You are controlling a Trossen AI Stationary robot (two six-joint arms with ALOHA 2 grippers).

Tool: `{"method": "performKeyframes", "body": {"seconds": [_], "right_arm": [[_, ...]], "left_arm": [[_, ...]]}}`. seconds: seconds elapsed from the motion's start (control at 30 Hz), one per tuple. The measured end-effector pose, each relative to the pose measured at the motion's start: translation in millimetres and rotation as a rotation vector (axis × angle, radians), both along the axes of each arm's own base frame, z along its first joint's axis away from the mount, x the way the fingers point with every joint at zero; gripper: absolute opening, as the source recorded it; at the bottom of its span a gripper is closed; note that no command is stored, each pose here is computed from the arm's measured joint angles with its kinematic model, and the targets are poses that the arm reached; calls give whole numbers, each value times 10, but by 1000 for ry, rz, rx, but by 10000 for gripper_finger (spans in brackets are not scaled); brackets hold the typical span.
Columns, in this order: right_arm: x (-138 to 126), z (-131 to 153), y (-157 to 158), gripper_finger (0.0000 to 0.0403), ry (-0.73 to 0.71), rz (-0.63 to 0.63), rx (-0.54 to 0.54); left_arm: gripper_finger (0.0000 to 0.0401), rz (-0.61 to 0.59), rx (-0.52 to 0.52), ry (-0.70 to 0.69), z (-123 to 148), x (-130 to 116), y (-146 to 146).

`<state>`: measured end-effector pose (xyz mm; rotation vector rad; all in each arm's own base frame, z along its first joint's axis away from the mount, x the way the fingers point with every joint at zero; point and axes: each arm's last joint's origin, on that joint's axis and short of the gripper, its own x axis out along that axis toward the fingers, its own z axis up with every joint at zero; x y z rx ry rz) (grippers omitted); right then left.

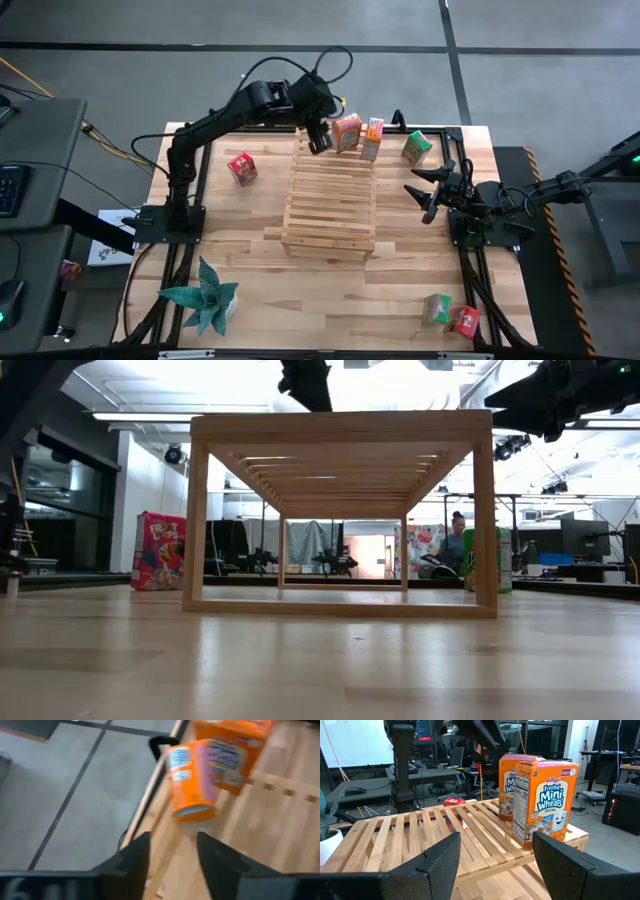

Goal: Stack cereal on shelf
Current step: Put the orange cereal box on the shelf aligned with the orange box

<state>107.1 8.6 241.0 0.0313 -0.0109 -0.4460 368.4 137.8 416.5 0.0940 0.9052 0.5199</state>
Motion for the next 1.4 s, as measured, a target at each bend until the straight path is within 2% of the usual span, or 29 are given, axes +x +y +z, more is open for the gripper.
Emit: {"method": "performKeyframes", "body": {"seconds": [0.13, 0.2, 0.33, 0.43, 0.57, 0.7, 1.4], "right_arm": [[0, -4, 0, 240, 5, 2, -3], [0, -5, 0, 240, 7, 1, -5], [0, -5, 0, 240, 12, 1, -15], [0, -5, 0, 240, 18, 1, -28], [0, -4, 0, 240, 18, 1, -28], [0, -4, 0, 240, 17, 1, -28], [-1, -4, -1, 240, 17, -5, -27]], "left_arm": [[42, 36, 1, -12, -150, -11, 125], [11, 41, 1, -12, -301, -1, 183], [11, 67, 6, -38, -639, -62, 298], [2, 69, 3, -132, -840, -140, 371], [1, 46, -31, -258, -1006, -222, 392], [1, 46, -38, -299, -1143, -206, 352], [0, -17, -101, -368, -1200, 31, -109]]}}
